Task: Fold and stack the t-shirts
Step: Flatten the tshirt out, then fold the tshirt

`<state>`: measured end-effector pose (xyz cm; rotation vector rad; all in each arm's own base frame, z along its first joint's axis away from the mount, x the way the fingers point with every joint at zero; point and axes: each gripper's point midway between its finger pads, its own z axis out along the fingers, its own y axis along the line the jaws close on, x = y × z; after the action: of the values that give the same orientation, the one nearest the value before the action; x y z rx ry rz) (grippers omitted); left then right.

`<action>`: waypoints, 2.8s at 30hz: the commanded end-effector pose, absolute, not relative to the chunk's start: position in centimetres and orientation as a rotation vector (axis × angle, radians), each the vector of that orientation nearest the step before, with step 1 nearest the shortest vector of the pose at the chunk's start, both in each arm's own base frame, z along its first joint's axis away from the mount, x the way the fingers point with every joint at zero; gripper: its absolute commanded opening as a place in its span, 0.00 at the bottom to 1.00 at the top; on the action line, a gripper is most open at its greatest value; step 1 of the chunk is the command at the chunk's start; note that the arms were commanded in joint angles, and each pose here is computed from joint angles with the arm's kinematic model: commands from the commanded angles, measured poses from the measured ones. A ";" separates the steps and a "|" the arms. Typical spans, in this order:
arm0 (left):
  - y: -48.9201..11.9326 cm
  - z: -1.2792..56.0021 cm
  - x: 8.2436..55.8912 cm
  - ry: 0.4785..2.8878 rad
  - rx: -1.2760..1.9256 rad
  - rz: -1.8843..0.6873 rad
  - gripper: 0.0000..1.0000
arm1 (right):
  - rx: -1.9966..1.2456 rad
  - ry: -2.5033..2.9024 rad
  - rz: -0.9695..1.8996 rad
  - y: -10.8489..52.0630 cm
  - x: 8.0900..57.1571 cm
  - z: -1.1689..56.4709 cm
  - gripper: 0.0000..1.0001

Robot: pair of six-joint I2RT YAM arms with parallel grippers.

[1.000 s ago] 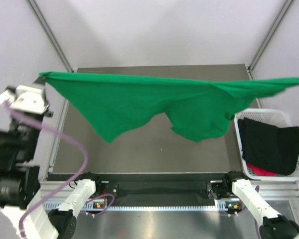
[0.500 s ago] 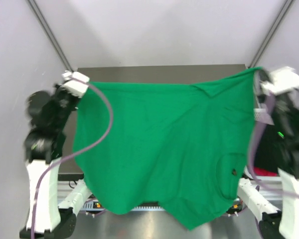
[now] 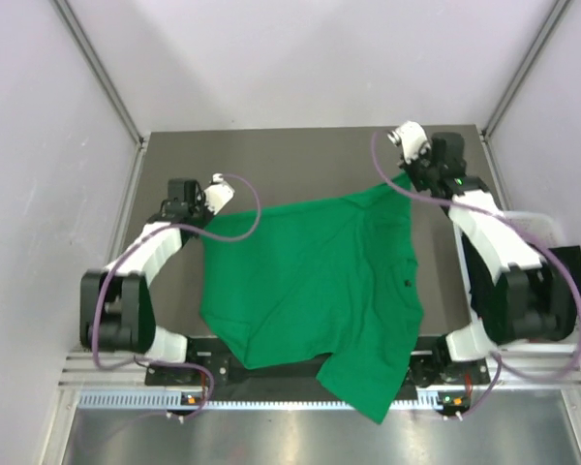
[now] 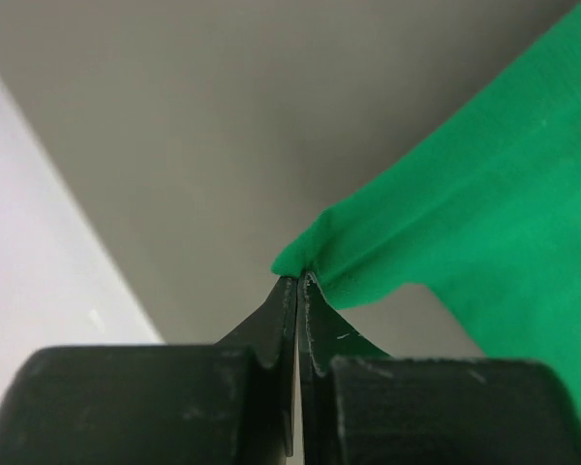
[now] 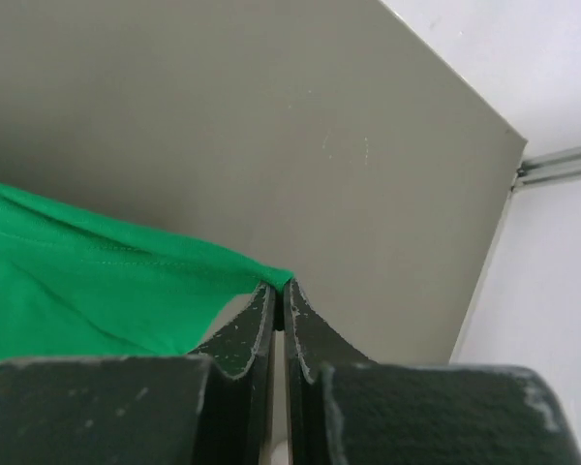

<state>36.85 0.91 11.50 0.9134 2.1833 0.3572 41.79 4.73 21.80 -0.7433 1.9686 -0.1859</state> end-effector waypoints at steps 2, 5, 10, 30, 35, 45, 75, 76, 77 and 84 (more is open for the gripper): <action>1.7 12.7 43.8 2.100 0.859 0.457 0.00 | -0.639 1.894 -0.236 4.7 49.4 23.9 0.00; 1.9 12.2 46.4 2.122 0.846 0.474 0.00 | -0.619 1.952 -0.210 5.1 52.5 21.9 0.00; 2.6 13.9 51.1 2.055 0.812 0.559 0.00 | -0.555 1.970 -0.233 5.1 56.4 20.5 0.00; 5.0 16.6 57.3 1.958 0.653 0.729 0.00 | -0.443 1.890 -0.219 6.4 65.3 21.3 0.00; 4.6 16.7 57.6 1.969 0.648 0.698 0.00 | -0.447 1.932 -0.186 7.0 64.7 19.7 0.00; 1.6 16.5 52.6 2.046 0.700 0.488 0.00 | -0.549 1.997 -0.102 9.5 57.6 19.5 0.00; 1.4 12.7 44.0 2.149 0.786 0.418 0.00 | -0.610 2.145 -0.024 8.3 44.7 18.3 0.00; 1.4 12.5 44.0 2.151 0.785 0.418 0.00 | -0.611 2.152 -0.023 8.1 44.2 18.2 0.00; 1.5 12.3 43.9 2.156 0.787 0.421 0.00 | -0.609 2.153 -0.021 8.0 44.1 18.2 0.00; 1.8 10.9 43.7 2.188 0.804 0.435 0.00 | -0.600 2.173 0.065 8.8 42.0 19.1 0.00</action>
<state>43.56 1.45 11.35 0.8070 2.1894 0.4127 42.93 8.20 16.51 -0.6312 2.2176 0.0053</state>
